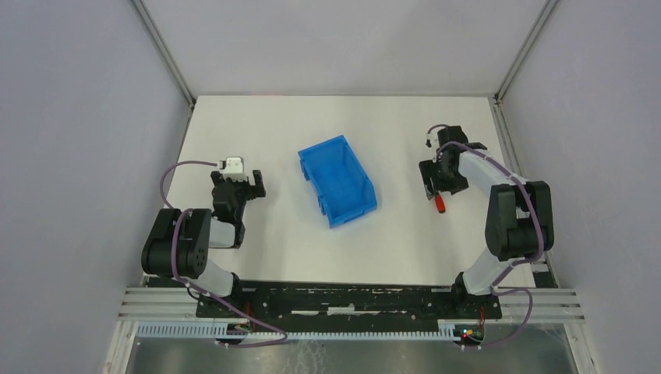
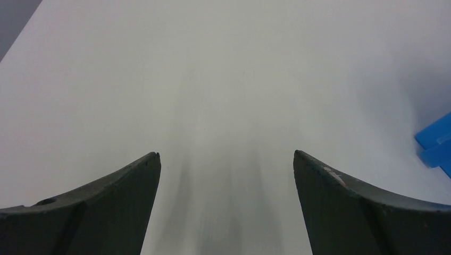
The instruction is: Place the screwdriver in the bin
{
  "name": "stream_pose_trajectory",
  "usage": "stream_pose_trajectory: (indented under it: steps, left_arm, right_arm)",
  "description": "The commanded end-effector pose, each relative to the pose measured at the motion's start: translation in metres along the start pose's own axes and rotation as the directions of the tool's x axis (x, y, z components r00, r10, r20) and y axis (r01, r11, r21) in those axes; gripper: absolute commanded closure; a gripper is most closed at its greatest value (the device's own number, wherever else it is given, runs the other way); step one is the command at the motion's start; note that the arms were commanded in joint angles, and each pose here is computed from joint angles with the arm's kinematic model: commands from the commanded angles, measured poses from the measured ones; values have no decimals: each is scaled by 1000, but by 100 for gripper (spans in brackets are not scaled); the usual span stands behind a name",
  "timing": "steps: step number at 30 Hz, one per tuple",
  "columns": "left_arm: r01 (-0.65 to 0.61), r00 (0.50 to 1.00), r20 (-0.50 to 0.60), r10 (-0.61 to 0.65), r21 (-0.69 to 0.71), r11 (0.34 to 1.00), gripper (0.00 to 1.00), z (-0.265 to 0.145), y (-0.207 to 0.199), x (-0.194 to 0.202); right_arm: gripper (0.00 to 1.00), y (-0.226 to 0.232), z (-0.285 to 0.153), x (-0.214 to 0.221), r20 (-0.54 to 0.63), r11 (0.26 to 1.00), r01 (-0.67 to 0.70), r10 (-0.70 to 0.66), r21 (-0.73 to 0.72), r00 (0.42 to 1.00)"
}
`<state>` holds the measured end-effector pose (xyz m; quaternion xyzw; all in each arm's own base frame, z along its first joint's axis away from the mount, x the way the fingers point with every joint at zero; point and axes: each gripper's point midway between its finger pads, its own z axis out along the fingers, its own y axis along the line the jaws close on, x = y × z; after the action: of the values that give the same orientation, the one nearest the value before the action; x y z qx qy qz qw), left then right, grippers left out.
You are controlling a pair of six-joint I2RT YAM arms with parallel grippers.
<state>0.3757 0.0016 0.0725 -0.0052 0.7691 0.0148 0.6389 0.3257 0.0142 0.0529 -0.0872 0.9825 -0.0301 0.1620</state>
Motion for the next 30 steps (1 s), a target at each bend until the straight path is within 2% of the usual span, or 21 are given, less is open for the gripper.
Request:
stream_pose_trajectory:
  steps: [1, 3, 6, 8, 10, 11, 16, 21, 25, 30]
  left_arm:
    - [35, 998, 54, -34, -1, 999, 0, 2, -1, -15]
    - [34, 998, 54, -34, -3, 999, 0, 2, -1, -15]
    - [34, 998, 54, -34, -1, 999, 0, 2, -1, -16]
    - [34, 998, 54, -34, -1, 999, 0, 2, -1, -15]
    - [34, 998, 54, -34, -1, 999, 0, 2, -1, -15]
    - [34, 998, 54, -34, -1, 999, 0, 2, -1, -15]
    - [35, 998, 54, -34, -2, 999, 0, 2, -1, -15]
    - [34, 998, 54, -34, -1, 999, 0, 2, -1, -15]
    - [35, 998, 54, -34, -2, 999, 0, 2, -1, -15]
    - [35, 998, 54, -34, -2, 999, 0, 2, -1, -15]
  right_arm:
    - [27, -3, 23, -11, 49, 1000, -17, 16, 6, 999]
    - [33, -2, 32, -6, 37, 1000, -9, 9, -1, 999]
    - [47, -4, 43, 4, 11, 1000, -10, 9, 13, 1000]
    - [61, -6, 48, 7, -3, 1000, -9, 9, 21, 1000]
    - [84, -7, 47, 8, -22, 1000, -7, 7, 21, 1000]
    - [99, -8, 43, 5, -28, 1000, -7, 8, 21, 1000]
    - [100, -10, -15, -18, -19, 1000, -17, 17, 7, 1000]
    - [100, -25, -79, -48, 61, 996, -56, 52, 65, 997]
    - [100, -19, -103, -61, 110, 998, -67, 65, 20, 992]
    - [100, 8, -125, -88, 231, 992, -104, 118, -71, 966]
